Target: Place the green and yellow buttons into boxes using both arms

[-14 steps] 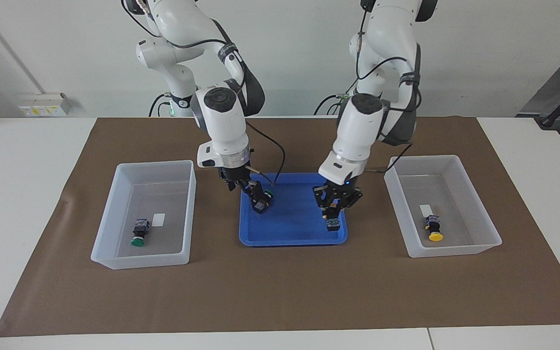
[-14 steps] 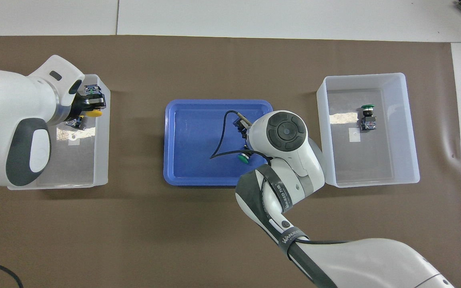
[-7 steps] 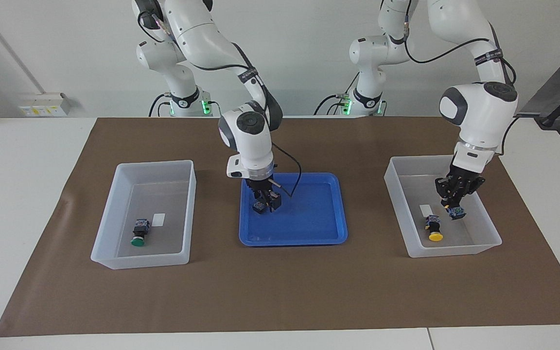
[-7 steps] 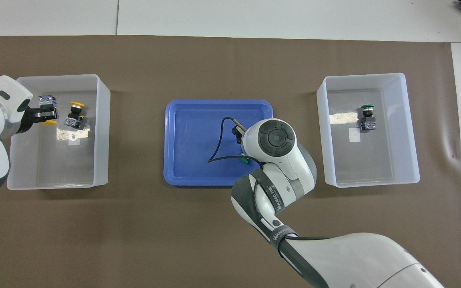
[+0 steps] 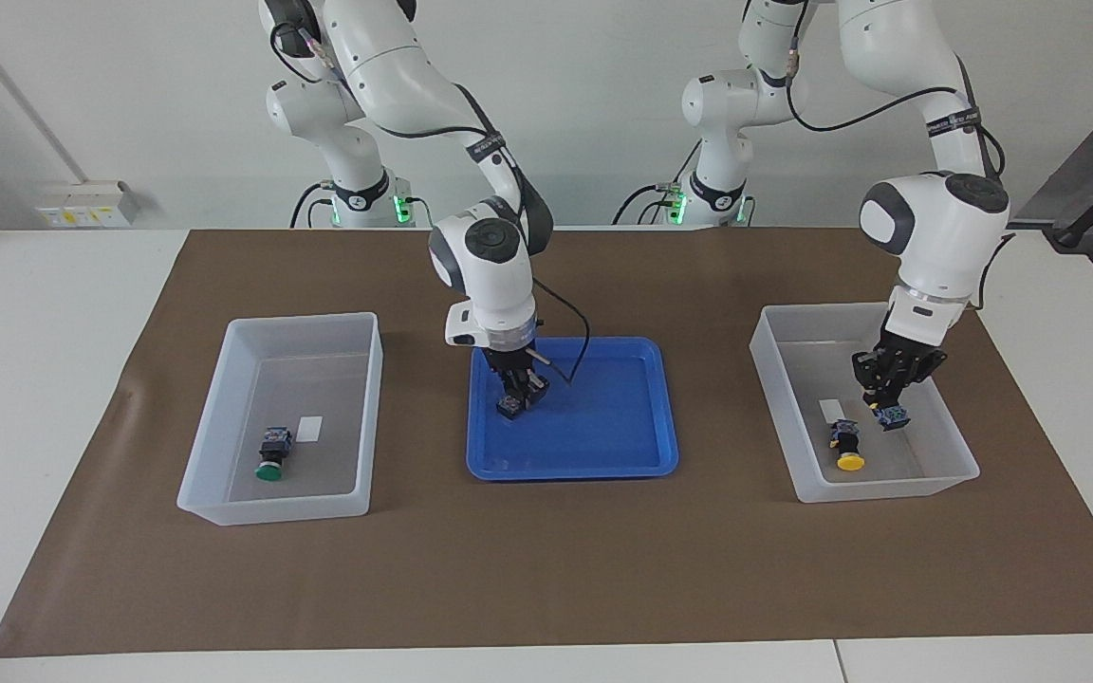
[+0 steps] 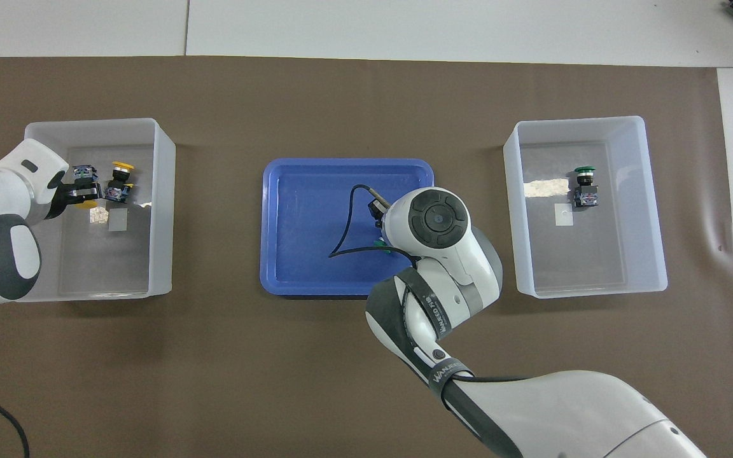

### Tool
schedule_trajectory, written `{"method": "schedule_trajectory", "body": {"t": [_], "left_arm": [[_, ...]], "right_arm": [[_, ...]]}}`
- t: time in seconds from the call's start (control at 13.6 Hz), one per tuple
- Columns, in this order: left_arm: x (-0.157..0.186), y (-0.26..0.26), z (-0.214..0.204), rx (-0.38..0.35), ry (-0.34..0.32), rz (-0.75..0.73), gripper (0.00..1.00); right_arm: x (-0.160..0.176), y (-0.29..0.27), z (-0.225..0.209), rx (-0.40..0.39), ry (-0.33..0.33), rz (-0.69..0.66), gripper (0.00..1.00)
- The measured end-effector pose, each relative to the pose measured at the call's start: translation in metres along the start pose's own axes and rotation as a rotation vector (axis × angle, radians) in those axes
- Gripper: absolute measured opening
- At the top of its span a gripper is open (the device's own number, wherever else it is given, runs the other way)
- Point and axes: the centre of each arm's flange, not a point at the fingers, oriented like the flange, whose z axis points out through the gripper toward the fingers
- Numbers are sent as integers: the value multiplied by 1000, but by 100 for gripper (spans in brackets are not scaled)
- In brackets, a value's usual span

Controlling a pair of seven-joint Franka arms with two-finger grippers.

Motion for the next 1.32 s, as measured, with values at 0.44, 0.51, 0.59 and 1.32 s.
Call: {"method": "schedule_trajectory", "body": {"t": [0.44, 0.51, 0.59, 1.32], "left_arm": [[13, 10, -20, -7, 31, 25, 100], [14, 17, -38, -12, 21, 37, 100], [13, 25, -57, -18, 0, 50, 100], [-14, 117, -231, -61, -95, 174, 100]], "right_arm": [[87, 6, -116, -12, 61, -233, 41], [118, 22, -132, -26, 68, -302, 41], [148, 38, -143, -40, 71, -372, 41], [264, 192, -67, -146, -41, -909, 41]]}}
